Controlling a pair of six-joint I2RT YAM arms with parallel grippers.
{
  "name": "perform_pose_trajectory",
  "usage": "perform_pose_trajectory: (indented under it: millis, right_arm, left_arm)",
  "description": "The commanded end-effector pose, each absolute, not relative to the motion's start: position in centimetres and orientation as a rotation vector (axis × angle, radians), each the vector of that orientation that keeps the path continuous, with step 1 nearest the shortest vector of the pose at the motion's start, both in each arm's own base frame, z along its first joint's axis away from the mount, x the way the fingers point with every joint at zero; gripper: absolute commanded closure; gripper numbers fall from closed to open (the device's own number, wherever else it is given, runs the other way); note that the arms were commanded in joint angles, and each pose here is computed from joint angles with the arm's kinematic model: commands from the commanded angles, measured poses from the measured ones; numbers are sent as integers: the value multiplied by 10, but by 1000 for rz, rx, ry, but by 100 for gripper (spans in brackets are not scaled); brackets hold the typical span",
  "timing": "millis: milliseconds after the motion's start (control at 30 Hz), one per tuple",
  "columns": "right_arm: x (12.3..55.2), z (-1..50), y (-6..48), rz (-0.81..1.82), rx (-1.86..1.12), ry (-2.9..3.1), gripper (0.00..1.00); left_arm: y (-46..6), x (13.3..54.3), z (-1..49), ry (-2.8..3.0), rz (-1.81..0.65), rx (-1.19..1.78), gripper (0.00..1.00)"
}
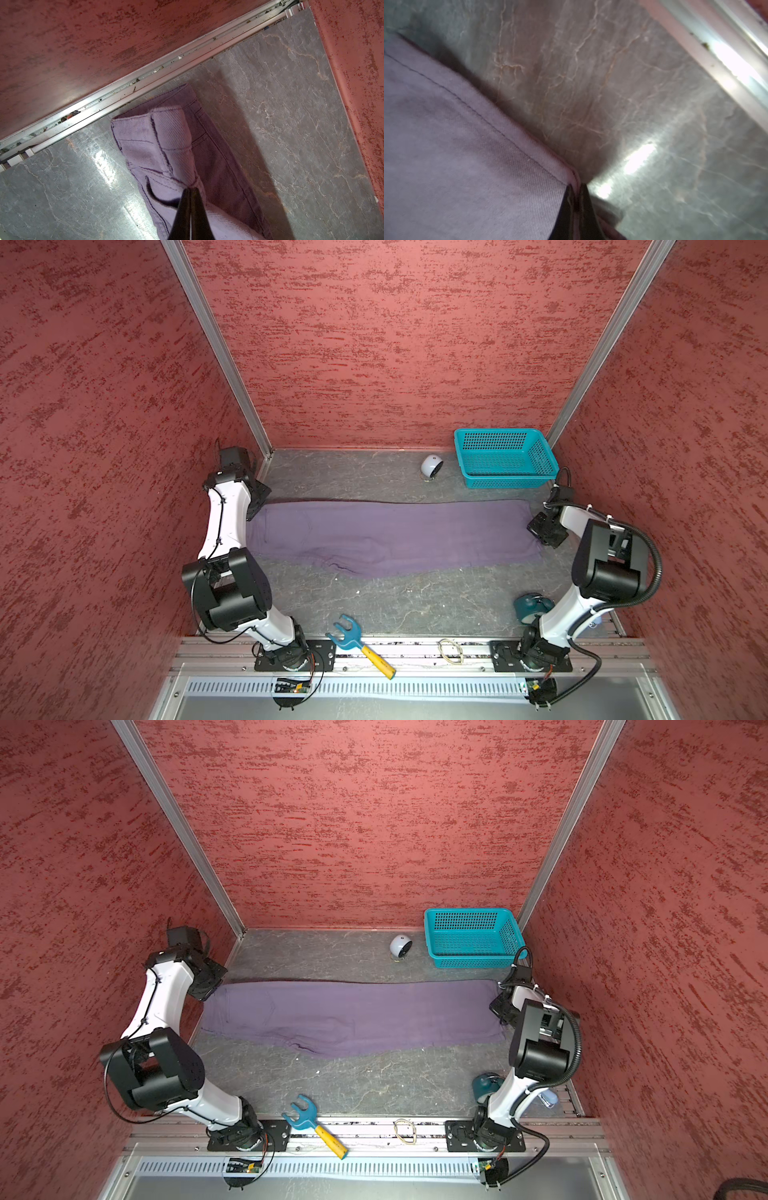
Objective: Fold and stack the trousers
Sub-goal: Smooth out the trousers at the center of the table.
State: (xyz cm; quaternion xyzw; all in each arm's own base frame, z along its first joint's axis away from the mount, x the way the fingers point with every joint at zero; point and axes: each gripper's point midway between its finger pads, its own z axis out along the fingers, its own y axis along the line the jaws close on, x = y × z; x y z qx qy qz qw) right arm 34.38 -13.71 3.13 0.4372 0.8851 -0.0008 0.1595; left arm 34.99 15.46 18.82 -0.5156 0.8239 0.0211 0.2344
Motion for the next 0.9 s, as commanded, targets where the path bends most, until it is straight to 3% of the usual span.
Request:
perform_pose_trajectory:
  millis: [0,300,600,867]
  right_arm:
    - [347,79,-158,-51,1255,2416,100]
    - [331,183,-203,-101,1305,2164,100]
    - [331,226,-215,11,1308,2078,100]
    - [300,262,-202,18,1287,1945,100]
  left_arm:
    - [155,351,201,2236,55,-1385,100]
    - [148,331,219,2226,23,-1360,100]
    - [131,323,233,2257,-43,-1302,100]
    - [132,291,252,2229,-17,-1291,100]
